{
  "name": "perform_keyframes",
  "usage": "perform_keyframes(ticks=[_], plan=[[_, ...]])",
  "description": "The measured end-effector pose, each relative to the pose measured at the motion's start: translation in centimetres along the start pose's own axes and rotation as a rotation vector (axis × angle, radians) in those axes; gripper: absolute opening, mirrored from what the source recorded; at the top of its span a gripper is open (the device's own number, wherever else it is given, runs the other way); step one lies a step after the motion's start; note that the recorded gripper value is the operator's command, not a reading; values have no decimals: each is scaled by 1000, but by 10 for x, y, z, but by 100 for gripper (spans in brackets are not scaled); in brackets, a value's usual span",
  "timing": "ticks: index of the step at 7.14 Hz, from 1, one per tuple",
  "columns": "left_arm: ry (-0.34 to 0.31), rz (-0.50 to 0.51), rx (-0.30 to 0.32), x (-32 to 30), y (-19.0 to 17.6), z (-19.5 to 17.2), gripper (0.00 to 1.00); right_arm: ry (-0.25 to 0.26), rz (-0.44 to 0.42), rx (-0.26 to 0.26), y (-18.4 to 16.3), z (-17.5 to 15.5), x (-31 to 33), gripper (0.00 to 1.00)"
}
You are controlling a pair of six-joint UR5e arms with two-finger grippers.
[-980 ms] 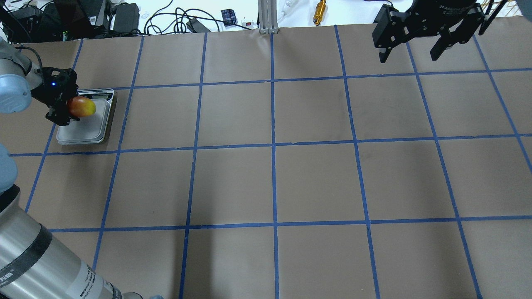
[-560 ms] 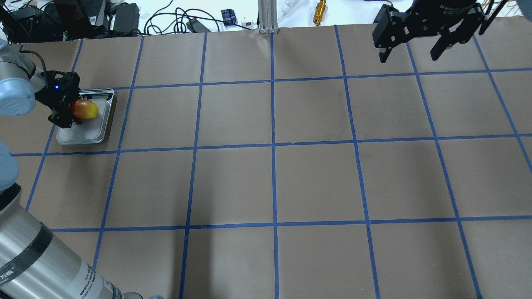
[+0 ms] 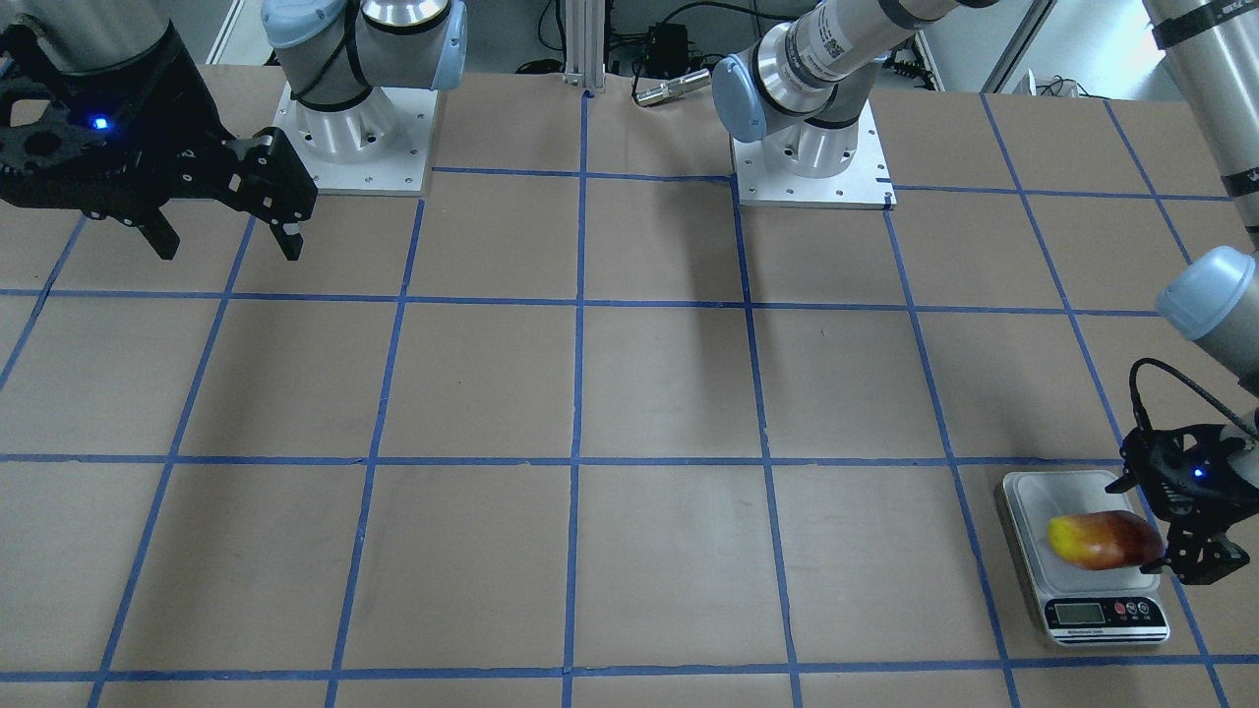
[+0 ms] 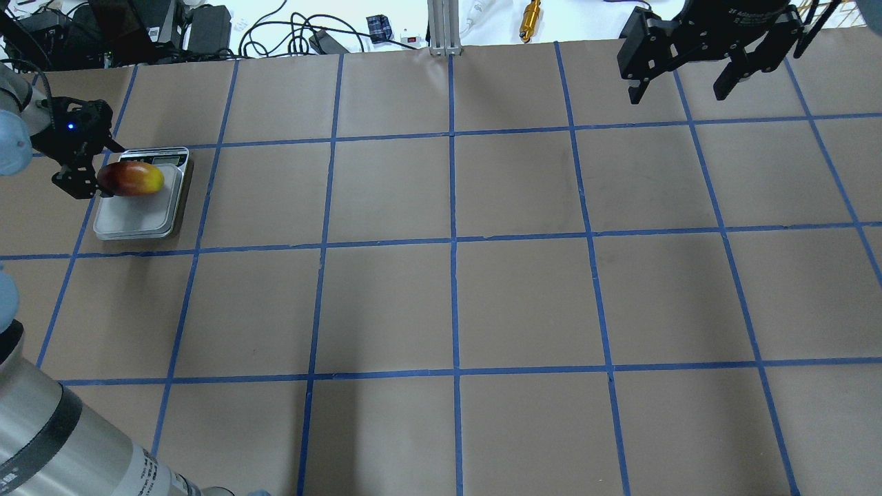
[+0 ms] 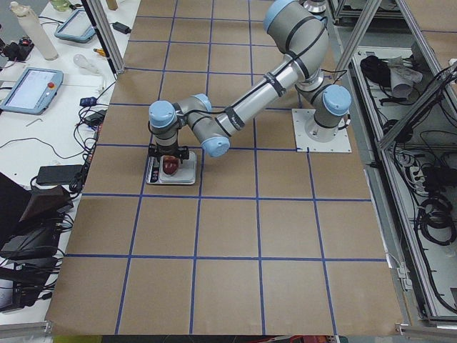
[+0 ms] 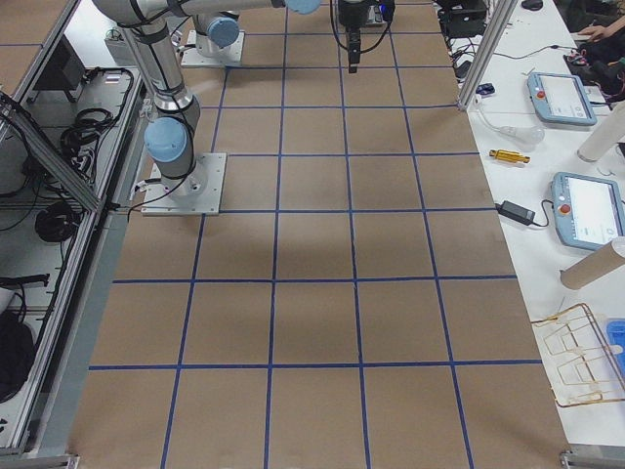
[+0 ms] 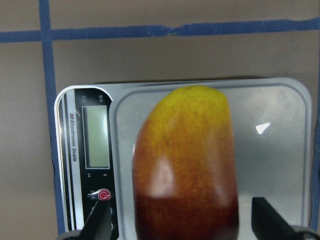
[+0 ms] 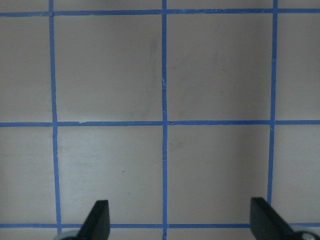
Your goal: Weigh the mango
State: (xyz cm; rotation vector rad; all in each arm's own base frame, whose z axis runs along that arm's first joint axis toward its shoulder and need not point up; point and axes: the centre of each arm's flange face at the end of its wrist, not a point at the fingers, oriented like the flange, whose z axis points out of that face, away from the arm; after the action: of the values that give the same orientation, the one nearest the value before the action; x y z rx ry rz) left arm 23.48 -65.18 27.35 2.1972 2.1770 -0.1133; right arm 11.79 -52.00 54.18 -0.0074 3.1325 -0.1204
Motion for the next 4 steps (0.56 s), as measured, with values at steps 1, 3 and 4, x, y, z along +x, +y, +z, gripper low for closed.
perform_keyframes(ticks=[1,3,4], plan=[[18,-1,-9,7,-4,-37,100,0,0,0,0,0,0,100],[89,-9,-28,36,-19,-117,100,0,0,0,0,0,0,100],[109,-16,-35,55,-32,-156,100,0,0,0,0,0,0,100]])
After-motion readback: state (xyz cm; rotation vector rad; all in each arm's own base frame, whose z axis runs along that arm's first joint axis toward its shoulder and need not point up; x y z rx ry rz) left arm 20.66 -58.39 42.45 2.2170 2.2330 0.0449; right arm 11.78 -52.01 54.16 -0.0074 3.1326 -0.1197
